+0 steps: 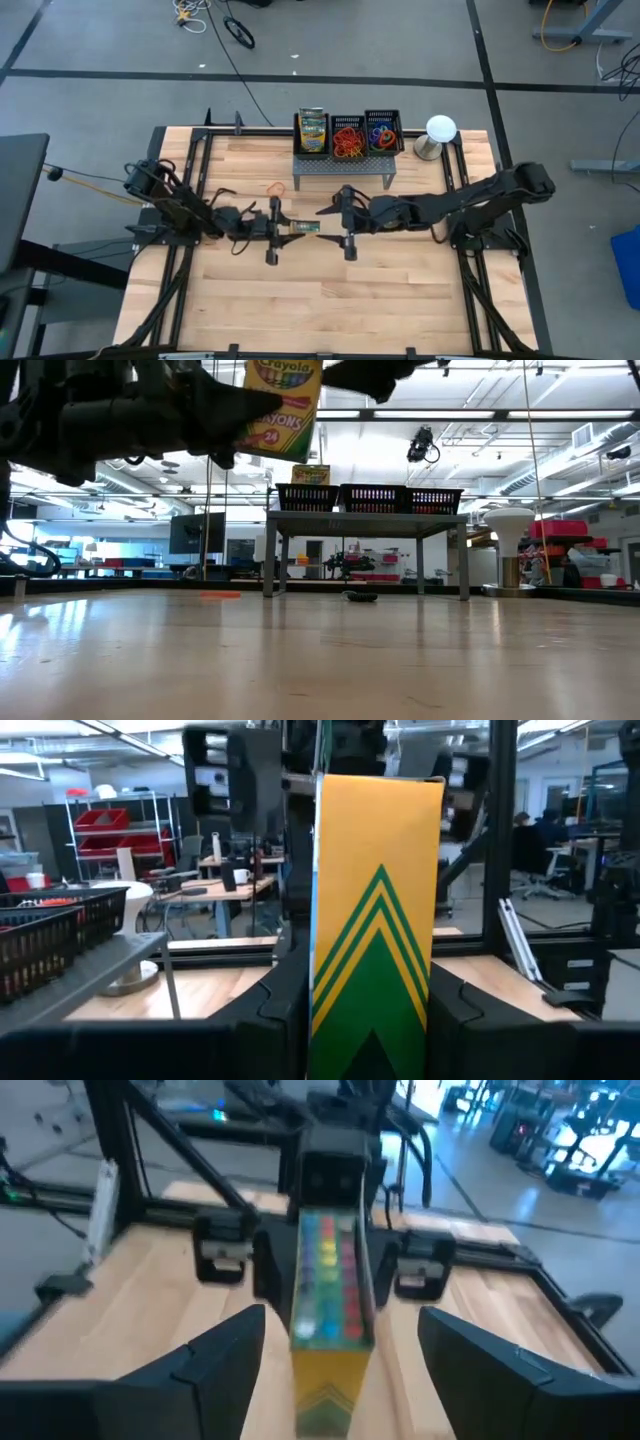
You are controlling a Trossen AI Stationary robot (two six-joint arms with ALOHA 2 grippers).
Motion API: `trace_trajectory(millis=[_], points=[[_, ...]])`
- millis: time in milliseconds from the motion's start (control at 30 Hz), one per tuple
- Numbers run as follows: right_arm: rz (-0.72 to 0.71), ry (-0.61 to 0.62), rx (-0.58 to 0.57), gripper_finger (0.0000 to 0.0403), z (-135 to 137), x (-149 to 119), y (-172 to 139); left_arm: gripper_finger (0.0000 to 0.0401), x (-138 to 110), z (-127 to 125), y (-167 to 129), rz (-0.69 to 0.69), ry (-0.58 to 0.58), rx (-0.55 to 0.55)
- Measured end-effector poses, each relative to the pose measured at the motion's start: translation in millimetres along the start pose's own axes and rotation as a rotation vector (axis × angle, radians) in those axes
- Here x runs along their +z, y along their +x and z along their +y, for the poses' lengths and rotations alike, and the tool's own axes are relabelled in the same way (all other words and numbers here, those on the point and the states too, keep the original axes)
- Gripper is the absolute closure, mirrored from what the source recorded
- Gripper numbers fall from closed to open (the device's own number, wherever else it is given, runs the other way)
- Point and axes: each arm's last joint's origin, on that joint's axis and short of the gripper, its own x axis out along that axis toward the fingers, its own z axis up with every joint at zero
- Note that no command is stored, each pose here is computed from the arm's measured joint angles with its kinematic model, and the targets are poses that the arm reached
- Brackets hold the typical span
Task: Sort rubber bands into baskets
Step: Put the crayon box into the left black basket on the shelf
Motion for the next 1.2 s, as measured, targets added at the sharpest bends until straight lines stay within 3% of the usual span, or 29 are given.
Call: trace_trajectory(millis=[333,533,733,1000,1200], points=[[-0.032,0.041,-0.003,0.0161,-12,-9,17,0.0281,3,11,9,-0.027,-0.019,0.022],[-0.077,0.05,0.056,0.023,-19,-6,19,0.0281,3,16,11,-0.031,-0.028,0.039],[-0.09,0.017,0.045,0.03,-21,-5,19,0.0274,6,17,11,-0.036,-0.028,0.074],[-0.12,-0.053,-0.007,0.0294,-39,6,15,0.0189,24,28,-12,-0.058,-0.035,0.175],[-0.046,-0.116,-0.131,0.03,-83,22,10,0.0129,20,43,-52,0.014,-0.041,0.291]])
